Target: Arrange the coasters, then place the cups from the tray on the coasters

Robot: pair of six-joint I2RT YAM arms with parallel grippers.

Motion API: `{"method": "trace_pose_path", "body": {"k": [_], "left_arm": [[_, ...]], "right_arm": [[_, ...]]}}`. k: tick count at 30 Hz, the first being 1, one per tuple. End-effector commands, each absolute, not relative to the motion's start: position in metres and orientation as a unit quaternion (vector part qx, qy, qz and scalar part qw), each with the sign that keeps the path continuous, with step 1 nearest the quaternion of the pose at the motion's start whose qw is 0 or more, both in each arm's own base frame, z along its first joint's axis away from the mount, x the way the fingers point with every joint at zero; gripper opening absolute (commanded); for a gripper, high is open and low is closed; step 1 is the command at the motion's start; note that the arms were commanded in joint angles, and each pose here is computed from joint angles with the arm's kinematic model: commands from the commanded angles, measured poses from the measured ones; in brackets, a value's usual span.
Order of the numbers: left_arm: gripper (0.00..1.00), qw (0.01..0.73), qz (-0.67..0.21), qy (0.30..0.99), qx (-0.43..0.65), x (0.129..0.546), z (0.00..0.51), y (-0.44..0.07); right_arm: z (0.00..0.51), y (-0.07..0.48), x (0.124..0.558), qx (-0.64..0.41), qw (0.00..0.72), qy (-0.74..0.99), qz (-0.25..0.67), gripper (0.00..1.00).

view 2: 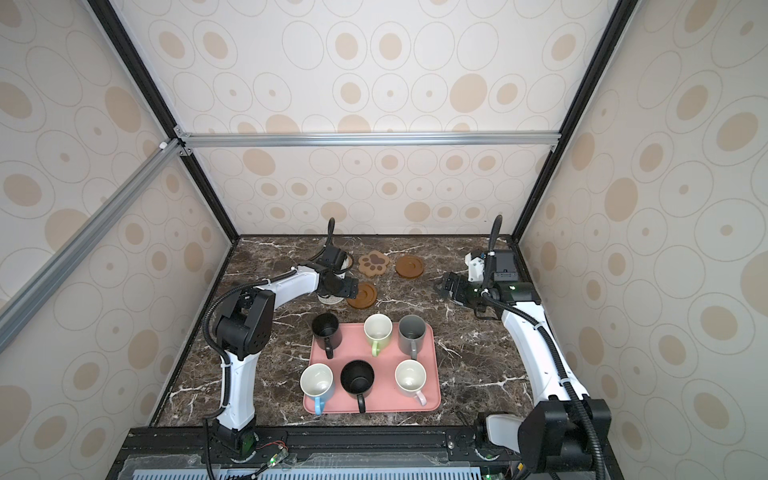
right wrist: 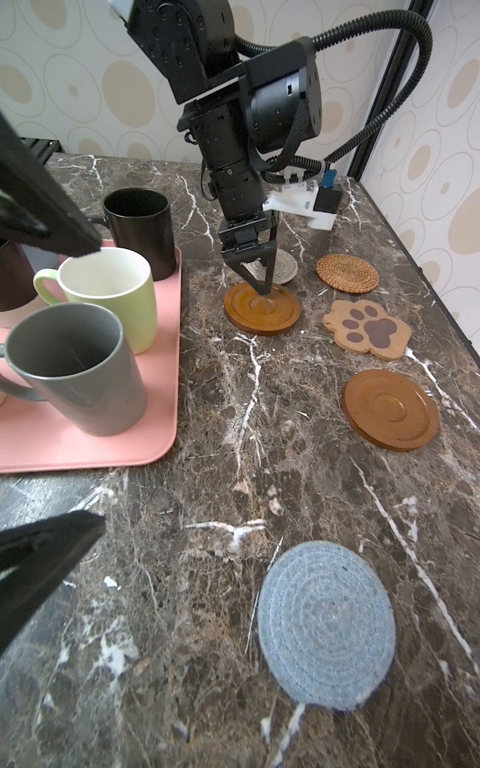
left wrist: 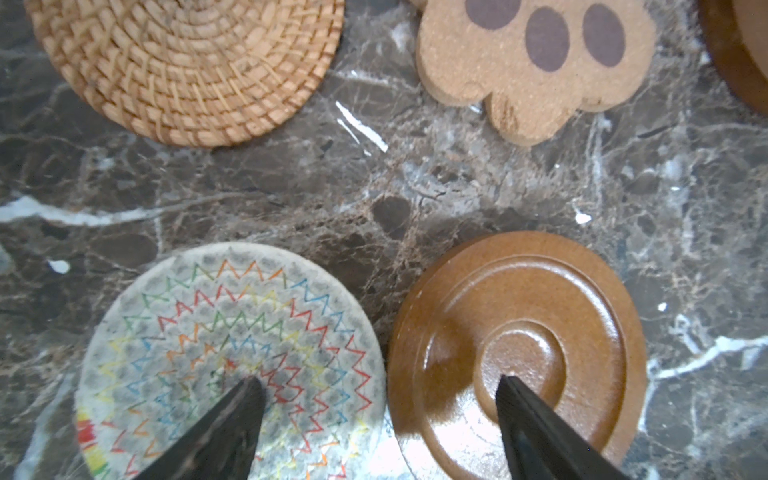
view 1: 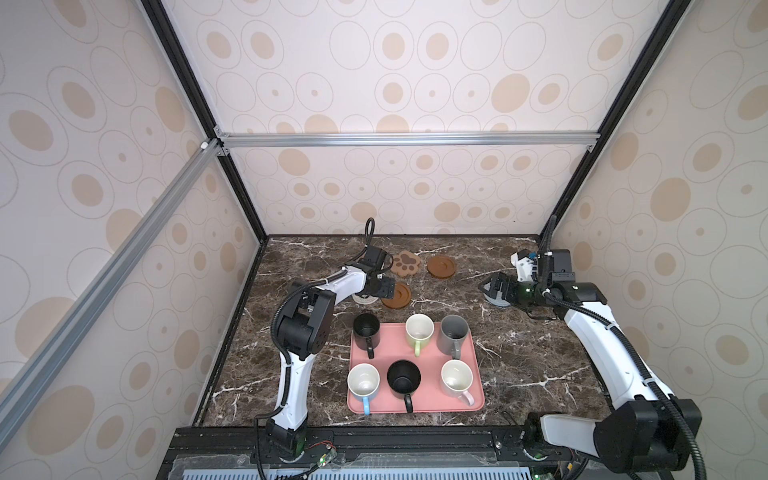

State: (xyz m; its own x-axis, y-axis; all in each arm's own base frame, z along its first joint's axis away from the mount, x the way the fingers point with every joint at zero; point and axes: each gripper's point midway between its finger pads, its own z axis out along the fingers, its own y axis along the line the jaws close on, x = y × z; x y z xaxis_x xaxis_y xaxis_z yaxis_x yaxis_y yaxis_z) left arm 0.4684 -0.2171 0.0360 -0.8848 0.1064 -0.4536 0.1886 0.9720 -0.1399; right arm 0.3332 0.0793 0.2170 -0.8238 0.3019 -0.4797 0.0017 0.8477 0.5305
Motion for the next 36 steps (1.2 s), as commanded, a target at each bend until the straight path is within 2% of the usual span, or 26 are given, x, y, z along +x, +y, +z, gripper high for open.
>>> {"method": "trace_pose_path", "body": {"k": [1, 9, 18, 24, 36], "left_arm": [[0.89, 0.218, -0.110, 0.967, 0.079, 0.462, 0.048, -0.228], [0.88, 0.233, -0.166, 0.954, 0.088, 0.457, 0.084, -0.244], [0.88, 0.236, -0.193, 0.948, 0.092, 0.447, 0.098, -0.253], [0.88, 0.217, -0.210, 0.947, 0.104, 0.437, 0.092, -0.267], [0.88, 0.176, -0.174, 0.963, 0.110, 0.431, 0.061, -0.263]], "right_arm": [[0.217, 0.078, 0.328, 0.083, 0.286, 0.919, 0.259, 1.00], [0.217, 0.079, 0.329, 0.084, 0.286, 0.919, 0.259, 1.00], [0.213, 0.079, 0.329, 0.083, 0.282, 0.920, 0.260, 1.00], [0.211, 0.080, 0.330, 0.085, 0.280, 0.919, 0.263, 1.00], [0.209, 0.081, 0.331, 0.084, 0.277, 0.920, 0.266, 1.00]]}}
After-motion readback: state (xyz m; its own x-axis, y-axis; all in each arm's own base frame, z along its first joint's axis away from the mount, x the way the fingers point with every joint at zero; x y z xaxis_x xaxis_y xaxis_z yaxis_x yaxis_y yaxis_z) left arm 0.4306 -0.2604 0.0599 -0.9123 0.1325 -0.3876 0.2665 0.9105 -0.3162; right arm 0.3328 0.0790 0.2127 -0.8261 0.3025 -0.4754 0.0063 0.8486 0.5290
